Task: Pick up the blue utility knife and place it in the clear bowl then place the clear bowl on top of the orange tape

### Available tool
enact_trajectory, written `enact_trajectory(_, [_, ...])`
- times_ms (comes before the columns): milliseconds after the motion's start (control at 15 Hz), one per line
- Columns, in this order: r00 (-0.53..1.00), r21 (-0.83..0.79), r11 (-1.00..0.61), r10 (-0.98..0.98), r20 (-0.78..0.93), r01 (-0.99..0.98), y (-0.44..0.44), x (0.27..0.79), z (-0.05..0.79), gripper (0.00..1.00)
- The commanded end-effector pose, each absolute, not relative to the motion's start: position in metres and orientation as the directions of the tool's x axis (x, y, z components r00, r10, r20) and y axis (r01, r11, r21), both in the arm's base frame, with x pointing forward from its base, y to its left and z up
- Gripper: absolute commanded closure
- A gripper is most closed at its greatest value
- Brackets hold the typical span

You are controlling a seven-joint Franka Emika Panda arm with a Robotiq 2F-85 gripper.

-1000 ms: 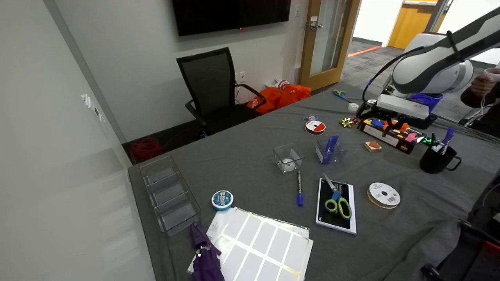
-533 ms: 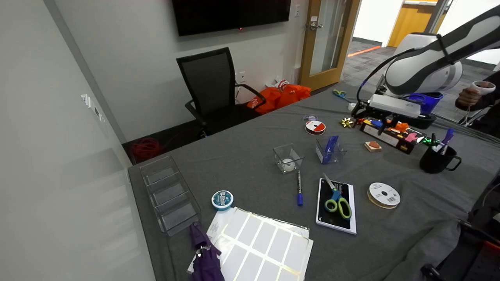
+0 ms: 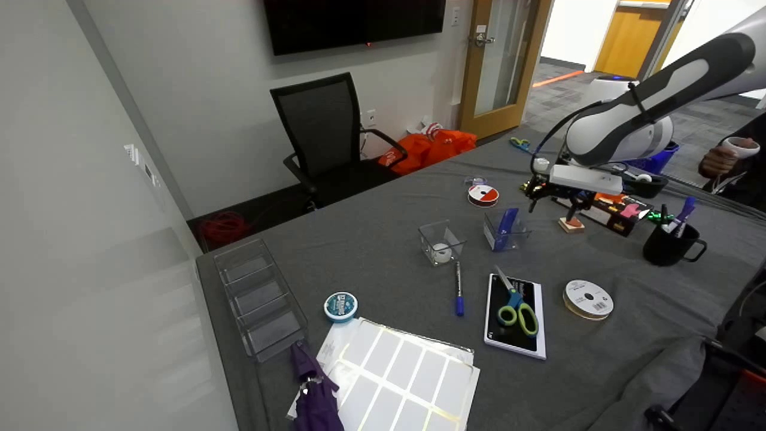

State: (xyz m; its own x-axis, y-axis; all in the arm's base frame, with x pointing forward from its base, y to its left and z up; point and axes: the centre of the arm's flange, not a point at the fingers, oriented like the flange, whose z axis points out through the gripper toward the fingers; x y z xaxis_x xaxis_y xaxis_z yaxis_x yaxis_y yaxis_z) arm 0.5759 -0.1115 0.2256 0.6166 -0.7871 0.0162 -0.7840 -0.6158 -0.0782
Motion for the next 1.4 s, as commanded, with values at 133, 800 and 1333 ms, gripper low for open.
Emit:
enact_trajectory(133, [0.646,-0.095,-0.645,-0.763,0.023,-0.758,-0.114,0.595,0.198,0.0])
enact_trajectory(800, [0.67,-0.068,-0.67,-0.742,0.019,-0.74,-0.102,0.6,0.168,0.0])
enact_trajectory(1333, [0.687,-0.064,-0.686,-0.726,0.009,-0.724,-0.101,0.594,0.162,0.71])
